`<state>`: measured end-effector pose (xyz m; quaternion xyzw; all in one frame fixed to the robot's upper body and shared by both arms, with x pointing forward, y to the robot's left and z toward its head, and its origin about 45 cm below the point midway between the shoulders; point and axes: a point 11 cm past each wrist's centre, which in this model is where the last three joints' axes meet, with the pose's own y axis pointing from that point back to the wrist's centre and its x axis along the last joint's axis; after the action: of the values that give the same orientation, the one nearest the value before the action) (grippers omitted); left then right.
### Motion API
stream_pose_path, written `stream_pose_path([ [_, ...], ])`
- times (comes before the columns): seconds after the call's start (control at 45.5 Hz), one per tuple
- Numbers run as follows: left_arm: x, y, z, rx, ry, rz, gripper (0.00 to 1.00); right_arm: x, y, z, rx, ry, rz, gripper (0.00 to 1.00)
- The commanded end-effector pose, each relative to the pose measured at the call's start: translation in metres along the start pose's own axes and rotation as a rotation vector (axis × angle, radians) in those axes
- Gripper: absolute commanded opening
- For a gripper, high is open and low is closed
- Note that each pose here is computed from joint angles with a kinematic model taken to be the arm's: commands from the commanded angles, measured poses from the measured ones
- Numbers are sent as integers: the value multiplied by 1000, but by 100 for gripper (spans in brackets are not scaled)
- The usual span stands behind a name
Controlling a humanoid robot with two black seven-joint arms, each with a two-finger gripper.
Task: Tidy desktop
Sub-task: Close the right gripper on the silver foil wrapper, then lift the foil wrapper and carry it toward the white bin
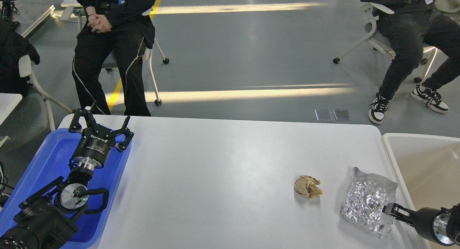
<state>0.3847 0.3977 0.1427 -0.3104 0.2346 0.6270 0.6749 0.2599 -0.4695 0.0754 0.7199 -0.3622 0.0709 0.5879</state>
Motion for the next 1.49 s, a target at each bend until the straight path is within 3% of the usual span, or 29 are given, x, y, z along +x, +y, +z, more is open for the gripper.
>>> stream_pose_path([
  [0.0,0,0,0,-1,1,0,100,-6,0,2,-3,11,-13,5],
  [0.022,0,0,0,-1,1,0,100,-6,0,2,-3,14,-13,0],
  [0.681,0,0,0,-1,1,0,100,-5,-3,-5,14,2,-5,0],
  [0.879,0,0,0,-1,1,0,100,-2,1,-30,89,0,22,0],
  [1.099,0,0,0,-1,1,0,100,28,29,-46,142,32,60,0],
  [1.473,0,0,0,-1,1,0,100,94,109,-78,232,118,150,0],
])
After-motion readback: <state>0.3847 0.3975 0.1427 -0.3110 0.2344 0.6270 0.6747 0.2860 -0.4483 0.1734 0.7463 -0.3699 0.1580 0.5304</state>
